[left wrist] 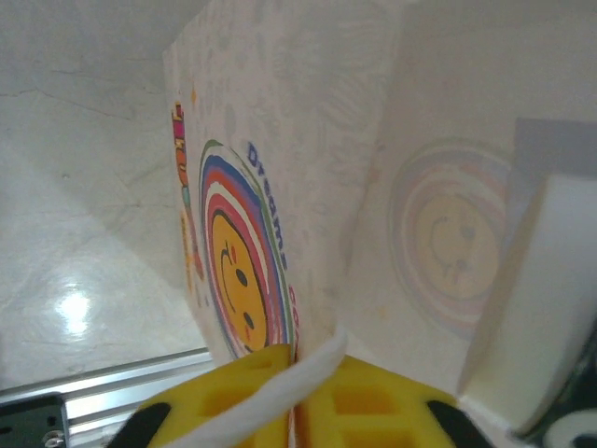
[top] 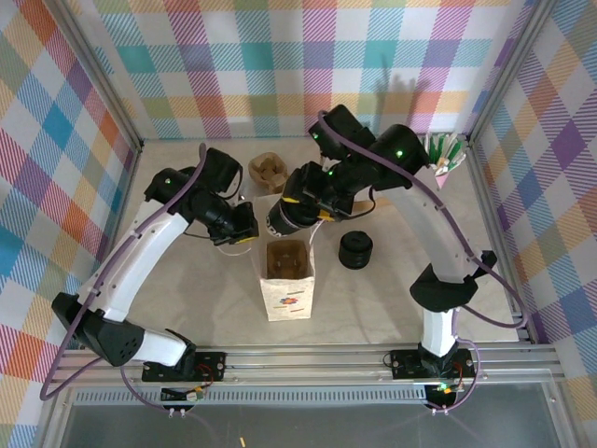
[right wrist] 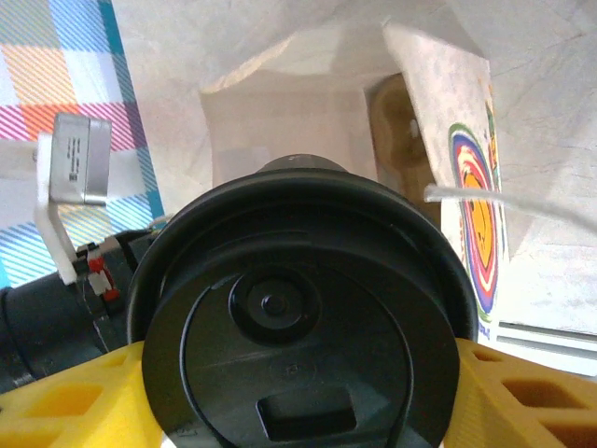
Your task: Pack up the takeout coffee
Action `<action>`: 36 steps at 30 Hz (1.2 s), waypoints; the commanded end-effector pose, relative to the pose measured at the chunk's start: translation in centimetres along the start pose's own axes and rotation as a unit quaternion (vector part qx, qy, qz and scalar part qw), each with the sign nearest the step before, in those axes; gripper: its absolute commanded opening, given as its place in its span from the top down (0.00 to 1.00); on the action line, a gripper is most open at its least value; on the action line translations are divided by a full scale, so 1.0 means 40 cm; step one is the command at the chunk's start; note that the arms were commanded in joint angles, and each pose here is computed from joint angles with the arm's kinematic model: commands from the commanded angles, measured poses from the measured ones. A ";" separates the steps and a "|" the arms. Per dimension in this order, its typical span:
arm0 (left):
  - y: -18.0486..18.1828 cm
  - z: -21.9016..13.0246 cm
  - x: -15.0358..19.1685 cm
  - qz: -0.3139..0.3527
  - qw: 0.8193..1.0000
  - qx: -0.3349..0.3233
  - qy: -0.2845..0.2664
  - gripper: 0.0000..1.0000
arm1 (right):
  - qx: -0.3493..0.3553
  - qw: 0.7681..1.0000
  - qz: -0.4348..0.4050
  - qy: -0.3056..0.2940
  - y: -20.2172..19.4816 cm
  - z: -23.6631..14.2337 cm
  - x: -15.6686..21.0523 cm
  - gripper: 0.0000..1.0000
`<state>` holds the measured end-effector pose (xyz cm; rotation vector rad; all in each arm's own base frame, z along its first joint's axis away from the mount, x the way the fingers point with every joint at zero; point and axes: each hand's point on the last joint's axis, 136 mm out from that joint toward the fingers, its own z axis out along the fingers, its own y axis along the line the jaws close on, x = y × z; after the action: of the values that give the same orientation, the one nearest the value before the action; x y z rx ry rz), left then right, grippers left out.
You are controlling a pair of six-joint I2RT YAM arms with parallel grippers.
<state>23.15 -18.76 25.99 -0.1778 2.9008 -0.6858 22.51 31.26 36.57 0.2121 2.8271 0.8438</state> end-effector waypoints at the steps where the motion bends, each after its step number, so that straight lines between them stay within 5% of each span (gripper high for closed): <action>1: -0.032 0.000 -0.028 0.003 0.999 0.028 -0.033 0.77 | 0.049 0.999 -0.021 0.009 -0.036 0.019 0.026 0.82; 7: -0.041 -0.002 -0.042 0.001 0.998 0.035 -0.046 0.74 | 0.080 0.996 -0.050 0.006 -0.055 0.037 0.033 0.82; 21: -0.022 -0.010 -0.006 -0.019 0.997 0.031 -0.062 0.99 | 0.118 0.991 -0.055 0.018 -0.063 0.104 0.042 0.82; 28: -0.023 -0.005 -0.004 -0.018 0.997 0.034 -0.068 0.78 | 0.151 0.985 -0.081 0.020 -0.083 0.142 0.032 0.82; 36: -0.003 -0.004 0.007 -0.011 0.996 0.031 -0.084 0.79 | 0.198 0.973 -0.116 0.023 -0.128 0.158 0.025 0.82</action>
<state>23.20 -18.99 26.01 -0.2591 2.7444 -0.7286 24.61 34.02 30.24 -0.0090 2.8481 0.4891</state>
